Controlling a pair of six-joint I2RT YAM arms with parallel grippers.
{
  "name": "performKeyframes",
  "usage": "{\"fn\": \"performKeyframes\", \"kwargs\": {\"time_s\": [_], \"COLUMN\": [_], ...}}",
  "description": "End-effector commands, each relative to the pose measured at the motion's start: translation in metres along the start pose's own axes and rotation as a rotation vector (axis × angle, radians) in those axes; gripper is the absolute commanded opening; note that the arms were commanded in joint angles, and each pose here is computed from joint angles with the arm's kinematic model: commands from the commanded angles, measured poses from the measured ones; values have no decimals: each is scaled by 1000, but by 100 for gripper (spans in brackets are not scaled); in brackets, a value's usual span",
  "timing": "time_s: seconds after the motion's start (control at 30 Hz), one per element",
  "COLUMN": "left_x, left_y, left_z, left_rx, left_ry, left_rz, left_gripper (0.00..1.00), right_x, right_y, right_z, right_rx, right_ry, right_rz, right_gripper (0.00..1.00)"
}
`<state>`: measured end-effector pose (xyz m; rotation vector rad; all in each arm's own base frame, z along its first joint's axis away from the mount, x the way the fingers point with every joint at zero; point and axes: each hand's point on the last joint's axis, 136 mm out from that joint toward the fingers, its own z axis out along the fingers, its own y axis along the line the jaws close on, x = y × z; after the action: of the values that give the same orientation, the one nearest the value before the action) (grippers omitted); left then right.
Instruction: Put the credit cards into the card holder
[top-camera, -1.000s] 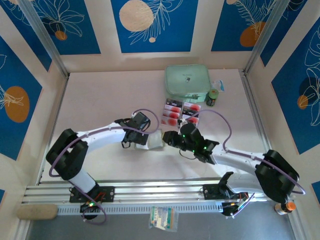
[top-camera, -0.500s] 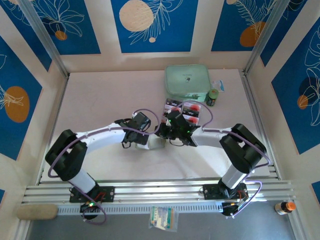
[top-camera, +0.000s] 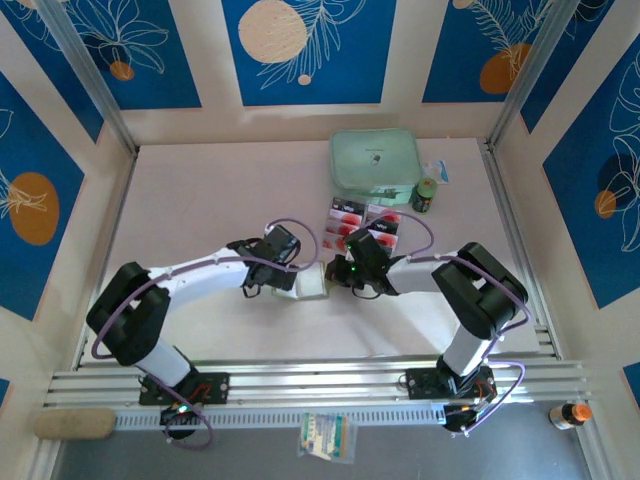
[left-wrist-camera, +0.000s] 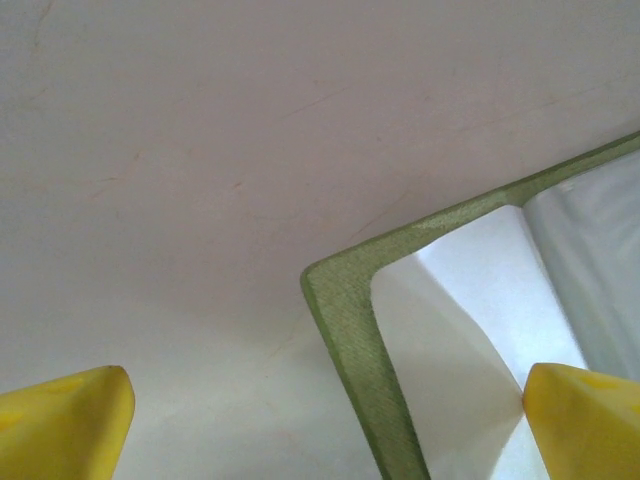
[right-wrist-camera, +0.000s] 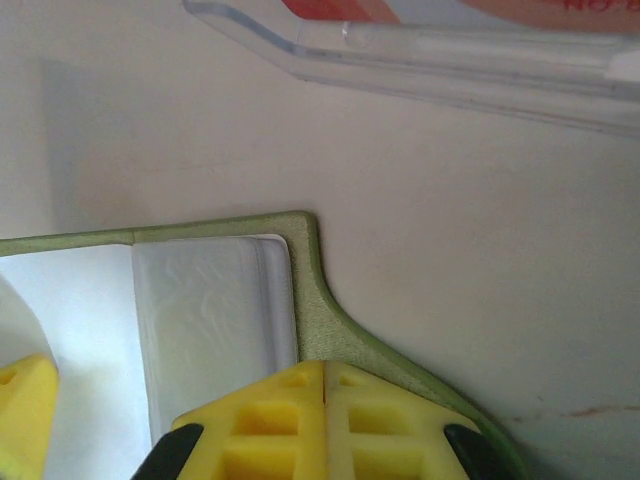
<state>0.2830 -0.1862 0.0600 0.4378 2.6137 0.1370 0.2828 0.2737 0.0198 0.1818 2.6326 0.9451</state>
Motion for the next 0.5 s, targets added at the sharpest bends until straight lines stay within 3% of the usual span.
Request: {"fn": "performKeyframes", "kwargs": {"time_s": [0.0, 0.27, 0.47], "left_x": [9, 19, 20], "left_y": [9, 15, 12], "left_z": [3, 21, 22], "left_rx": [-69, -145, -118], "left_ry": [27, 97, 65], "left_rz": [51, 98, 74], "left_gripper": [100, 100, 100], "right_x": [14, 21, 14], "right_y": [-26, -27, -3], "right_z": [-3, -13, -21], "right_rx": [81, 79, 19], "right_ry": [29, 19, 4], "right_rz": [47, 76, 30], "right_gripper": [1, 1, 1]}}
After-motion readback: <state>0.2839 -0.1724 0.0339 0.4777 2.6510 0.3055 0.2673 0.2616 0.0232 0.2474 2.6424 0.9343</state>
